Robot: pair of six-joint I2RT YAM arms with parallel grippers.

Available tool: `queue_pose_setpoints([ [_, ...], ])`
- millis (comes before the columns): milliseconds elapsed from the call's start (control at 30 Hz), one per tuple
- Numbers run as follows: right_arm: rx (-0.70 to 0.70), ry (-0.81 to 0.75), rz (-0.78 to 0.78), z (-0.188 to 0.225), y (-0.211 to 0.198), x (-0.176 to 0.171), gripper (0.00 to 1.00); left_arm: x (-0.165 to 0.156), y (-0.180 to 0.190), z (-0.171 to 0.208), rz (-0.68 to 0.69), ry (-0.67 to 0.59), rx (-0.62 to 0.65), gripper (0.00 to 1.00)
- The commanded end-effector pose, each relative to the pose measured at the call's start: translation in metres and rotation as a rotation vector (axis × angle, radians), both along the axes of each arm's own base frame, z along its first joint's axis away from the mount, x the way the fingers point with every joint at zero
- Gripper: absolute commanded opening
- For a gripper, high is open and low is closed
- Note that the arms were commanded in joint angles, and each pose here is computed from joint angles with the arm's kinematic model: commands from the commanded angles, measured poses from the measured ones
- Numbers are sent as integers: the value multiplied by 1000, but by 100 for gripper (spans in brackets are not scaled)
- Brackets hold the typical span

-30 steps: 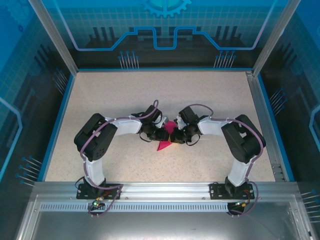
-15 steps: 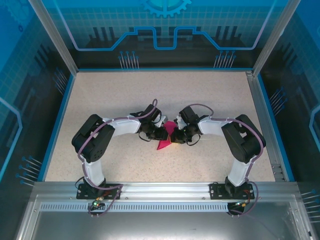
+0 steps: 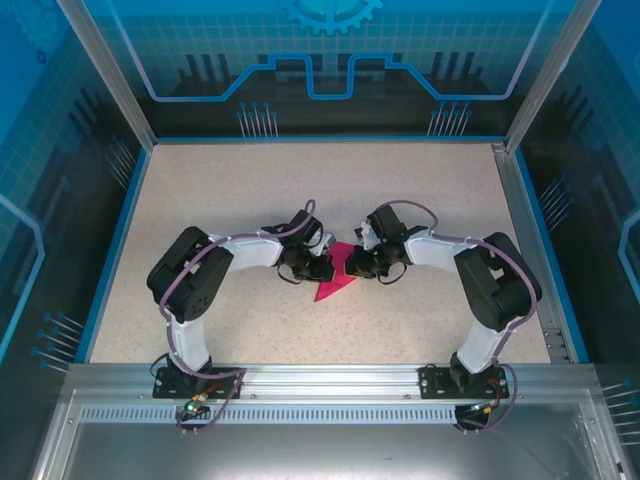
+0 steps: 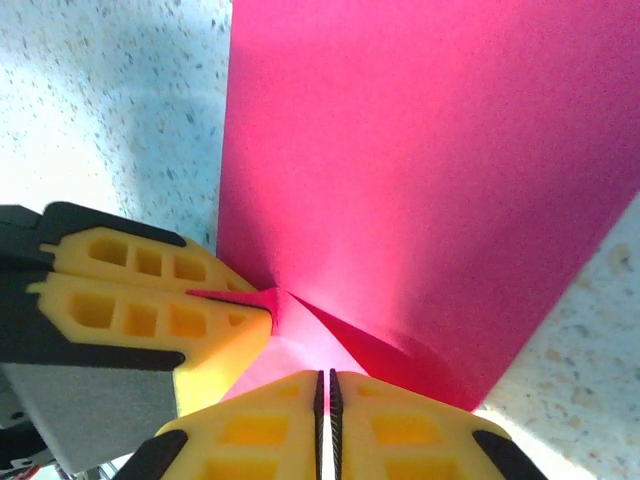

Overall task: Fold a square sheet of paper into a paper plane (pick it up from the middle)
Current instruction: Third fold the triangle at the center of the table.

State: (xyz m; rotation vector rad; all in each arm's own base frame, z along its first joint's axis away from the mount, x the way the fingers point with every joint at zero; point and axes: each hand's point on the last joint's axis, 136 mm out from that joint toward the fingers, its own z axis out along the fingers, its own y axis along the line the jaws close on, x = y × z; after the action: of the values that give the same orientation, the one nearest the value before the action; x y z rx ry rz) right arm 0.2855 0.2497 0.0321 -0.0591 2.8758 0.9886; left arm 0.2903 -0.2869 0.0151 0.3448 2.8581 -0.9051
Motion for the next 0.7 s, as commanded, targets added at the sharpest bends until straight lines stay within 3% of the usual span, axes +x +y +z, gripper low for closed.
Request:
queue_pose_setpoints([
  [0,18,0,-10,3,2,7,13,-3,7,-12,-11,13,31,6],
  [400,-168,73,-54,-47,-28,-7,12,-4,12,-18,2,25,61,5],
  [667,6,2,-37,-15,-12,0,13,-5,12,-17,0,32,61,5],
])
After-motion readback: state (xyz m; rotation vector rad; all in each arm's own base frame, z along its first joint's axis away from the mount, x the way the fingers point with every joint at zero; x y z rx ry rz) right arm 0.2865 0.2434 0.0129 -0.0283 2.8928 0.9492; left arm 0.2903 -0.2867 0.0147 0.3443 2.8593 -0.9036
